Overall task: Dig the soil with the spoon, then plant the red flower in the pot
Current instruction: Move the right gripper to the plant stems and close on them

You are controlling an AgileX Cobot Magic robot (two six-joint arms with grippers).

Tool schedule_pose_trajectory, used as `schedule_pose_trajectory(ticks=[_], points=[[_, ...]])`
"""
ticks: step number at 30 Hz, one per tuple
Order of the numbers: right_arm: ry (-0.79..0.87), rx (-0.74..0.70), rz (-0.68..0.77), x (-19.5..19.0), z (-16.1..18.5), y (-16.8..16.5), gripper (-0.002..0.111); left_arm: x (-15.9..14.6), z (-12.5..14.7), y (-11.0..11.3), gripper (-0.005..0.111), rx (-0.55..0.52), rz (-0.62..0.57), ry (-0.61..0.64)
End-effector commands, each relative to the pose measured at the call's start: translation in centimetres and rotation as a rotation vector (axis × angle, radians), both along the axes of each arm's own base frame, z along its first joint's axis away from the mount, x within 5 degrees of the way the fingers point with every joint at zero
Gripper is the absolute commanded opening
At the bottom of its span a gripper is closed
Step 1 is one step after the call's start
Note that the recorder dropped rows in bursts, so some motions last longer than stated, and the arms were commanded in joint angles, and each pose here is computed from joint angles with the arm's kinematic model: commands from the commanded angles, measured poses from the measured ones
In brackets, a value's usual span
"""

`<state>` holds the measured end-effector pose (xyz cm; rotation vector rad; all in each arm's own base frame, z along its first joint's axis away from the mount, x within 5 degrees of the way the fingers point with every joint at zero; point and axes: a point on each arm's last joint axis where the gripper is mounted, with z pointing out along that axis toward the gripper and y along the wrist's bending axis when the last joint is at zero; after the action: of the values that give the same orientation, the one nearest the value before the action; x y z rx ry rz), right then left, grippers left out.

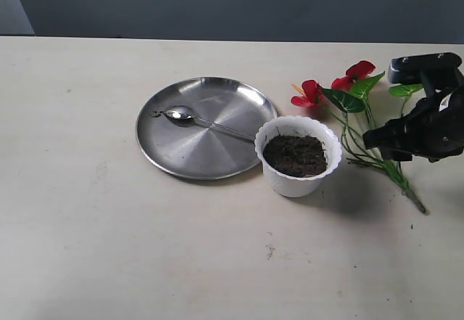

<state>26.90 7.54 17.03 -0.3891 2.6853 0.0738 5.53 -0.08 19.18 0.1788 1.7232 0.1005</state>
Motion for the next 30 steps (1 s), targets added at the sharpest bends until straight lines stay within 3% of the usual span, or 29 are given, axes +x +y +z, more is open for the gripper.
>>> schedule_pose_trajectory(ticks=[1,12,16,19,22,27,30], points=[[-0.016,0.01,-0.023,1.0,-1.7,0.1,0.049,0.0,0.0,0.0,0.0,-0.004,-0.006,-0.007],[-0.003,0.025,-0.063,1.3,-2.6,0.2,0.048,0.0,0.0,0.0,0.0,-0.004,-0.006,-0.007],[0.014,-0.009,-0.038,0.6,-1.5,-0.2,0.045,0.0,0.0,0.0,0.0,-0.004,-0.006,-0.007],[-0.044,-0.01,-0.045,0.7,-0.3,-0.3,0.038,0.0,0.0,0.0,0.0,-0.004,-0.006,-0.007],[-0.106,-0.005,-0.079,0.9,0.5,-0.5,0.038,0.0,0.0,0.0,0.0,-0.004,-0.006,-0.007],[-0.11,-0.03,-0.095,1.3,-0.1,-0.7,0.05,0.0,0.0,0.0,0.0,-0.004,-0.006,-0.007],[-0.119,-0.008,-0.101,1.7,-0.8,-0.5,0.051,0.0,0.0,0.0,0.0,-0.004,-0.006,-0.007]])
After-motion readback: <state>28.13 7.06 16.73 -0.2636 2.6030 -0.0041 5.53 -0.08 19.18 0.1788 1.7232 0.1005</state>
